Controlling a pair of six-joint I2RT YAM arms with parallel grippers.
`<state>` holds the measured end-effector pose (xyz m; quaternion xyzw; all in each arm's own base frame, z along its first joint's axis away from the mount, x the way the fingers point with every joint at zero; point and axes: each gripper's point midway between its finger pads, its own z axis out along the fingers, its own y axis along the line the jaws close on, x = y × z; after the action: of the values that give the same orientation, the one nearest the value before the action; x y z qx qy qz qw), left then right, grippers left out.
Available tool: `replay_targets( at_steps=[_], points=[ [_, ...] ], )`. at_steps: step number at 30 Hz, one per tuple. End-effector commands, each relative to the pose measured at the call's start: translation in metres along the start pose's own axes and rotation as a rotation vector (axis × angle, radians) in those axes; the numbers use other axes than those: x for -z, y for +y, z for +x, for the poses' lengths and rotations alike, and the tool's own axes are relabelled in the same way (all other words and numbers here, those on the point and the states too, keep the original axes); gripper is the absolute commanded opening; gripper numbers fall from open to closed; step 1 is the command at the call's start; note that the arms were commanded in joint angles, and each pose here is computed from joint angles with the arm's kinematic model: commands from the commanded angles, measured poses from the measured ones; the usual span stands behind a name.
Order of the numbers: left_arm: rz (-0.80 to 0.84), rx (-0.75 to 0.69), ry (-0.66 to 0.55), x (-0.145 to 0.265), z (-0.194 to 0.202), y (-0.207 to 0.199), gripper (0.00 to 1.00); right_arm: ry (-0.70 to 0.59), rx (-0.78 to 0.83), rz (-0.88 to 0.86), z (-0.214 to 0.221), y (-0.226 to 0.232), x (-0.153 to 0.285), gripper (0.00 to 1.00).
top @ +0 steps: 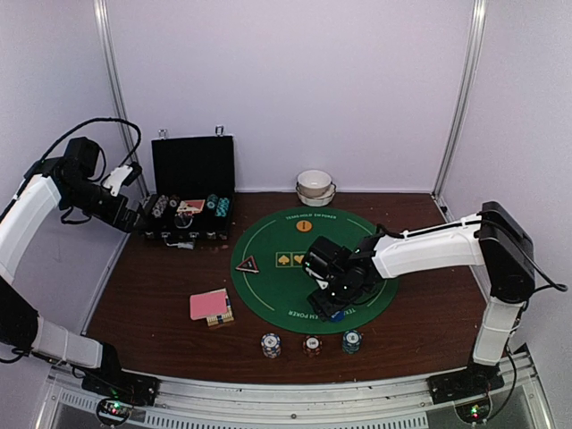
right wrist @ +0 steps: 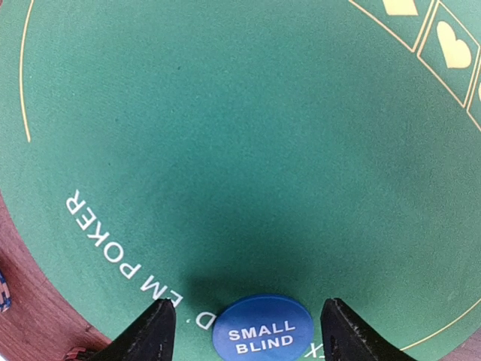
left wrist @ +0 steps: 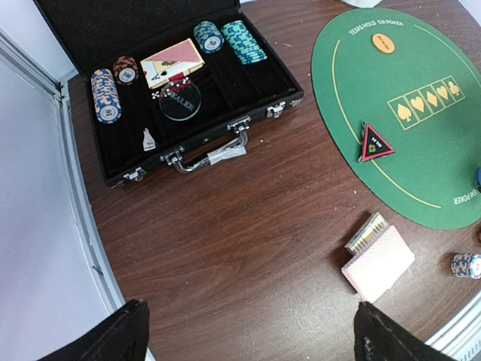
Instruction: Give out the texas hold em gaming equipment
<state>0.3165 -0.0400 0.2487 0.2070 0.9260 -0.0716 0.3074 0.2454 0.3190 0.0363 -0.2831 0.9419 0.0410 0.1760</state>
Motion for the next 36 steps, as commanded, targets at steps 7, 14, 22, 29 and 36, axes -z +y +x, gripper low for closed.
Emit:
replay_targets(
  at_steps=[7,14,22,29,36],
  points=[
    [0.005,-0.027,-0.060,0.015,-0.012,-0.003,0.98,0.012,-0.008,0.057,0.008,-0.007,-0.014,0.65],
    [0.020,-0.036,-0.069,0.016,-0.013,-0.006,0.97,0.034,-0.023,0.065,0.021,-0.012,-0.018,0.61],
    [0.023,-0.038,-0.076,0.018,-0.013,-0.008,0.98,0.056,-0.073,0.088,0.036,-0.035,-0.018,0.48],
    [0.028,-0.040,-0.083,0.020,-0.013,-0.010,0.98,0.059,-0.102,0.127,0.048,-0.057,-0.009,0.48],
    [0.031,-0.046,-0.084,0.021,-0.012,-0.011,0.98,0.064,-0.130,0.163,0.056,-0.077,-0.003,0.48]
  ],
)
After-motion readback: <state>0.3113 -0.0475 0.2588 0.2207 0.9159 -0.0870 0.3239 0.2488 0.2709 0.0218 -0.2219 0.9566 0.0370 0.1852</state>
